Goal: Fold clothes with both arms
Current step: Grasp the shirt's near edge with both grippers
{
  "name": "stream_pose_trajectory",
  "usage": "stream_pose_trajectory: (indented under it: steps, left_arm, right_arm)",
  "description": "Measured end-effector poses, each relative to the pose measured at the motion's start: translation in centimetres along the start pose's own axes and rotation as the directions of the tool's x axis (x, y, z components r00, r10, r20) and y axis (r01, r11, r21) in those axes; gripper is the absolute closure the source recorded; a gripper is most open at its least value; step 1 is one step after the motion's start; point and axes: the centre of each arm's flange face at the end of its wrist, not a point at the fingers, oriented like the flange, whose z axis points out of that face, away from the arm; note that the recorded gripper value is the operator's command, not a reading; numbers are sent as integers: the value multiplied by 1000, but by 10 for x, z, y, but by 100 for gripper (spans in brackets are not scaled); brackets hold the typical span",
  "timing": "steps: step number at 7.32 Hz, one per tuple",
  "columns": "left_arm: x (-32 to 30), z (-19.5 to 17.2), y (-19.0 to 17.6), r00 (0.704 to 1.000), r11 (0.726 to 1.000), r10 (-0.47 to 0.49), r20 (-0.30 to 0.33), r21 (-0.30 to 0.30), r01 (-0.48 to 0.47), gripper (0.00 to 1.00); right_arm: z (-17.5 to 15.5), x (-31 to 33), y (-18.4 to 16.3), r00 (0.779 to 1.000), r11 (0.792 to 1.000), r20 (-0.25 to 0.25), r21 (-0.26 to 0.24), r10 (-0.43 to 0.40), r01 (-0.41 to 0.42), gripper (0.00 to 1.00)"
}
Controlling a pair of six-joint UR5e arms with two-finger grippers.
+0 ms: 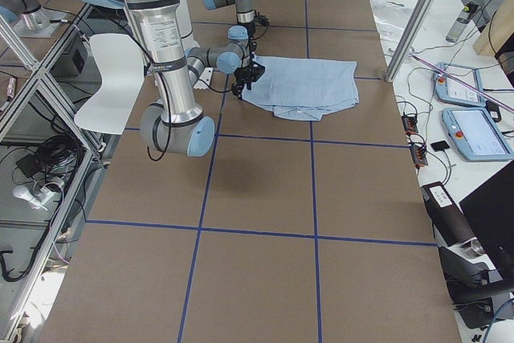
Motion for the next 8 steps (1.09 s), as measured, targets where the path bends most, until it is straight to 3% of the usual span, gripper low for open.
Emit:
stream_pose_trajectory:
  steps: [2, 5, 8]
  left_arm:
    - [0, 0, 0, 1000, 1000, 0, 0, 1, 0, 100]
    - [-1, 0, -1, 1000, 1000, -1, 1, 1, 0, 100]
    - [-1, 0, -1, 1000, 1000, -1, 1, 1, 1, 100]
  right_arm:
    - [0, 0, 1, 1000, 1000, 0, -2, 0, 0, 39]
    - [0, 0, 1, 1000, 1000, -1, -4, -3, 3, 28]
    - [2, 1, 3, 1000, 1000, -5, -5, -6, 6, 26]
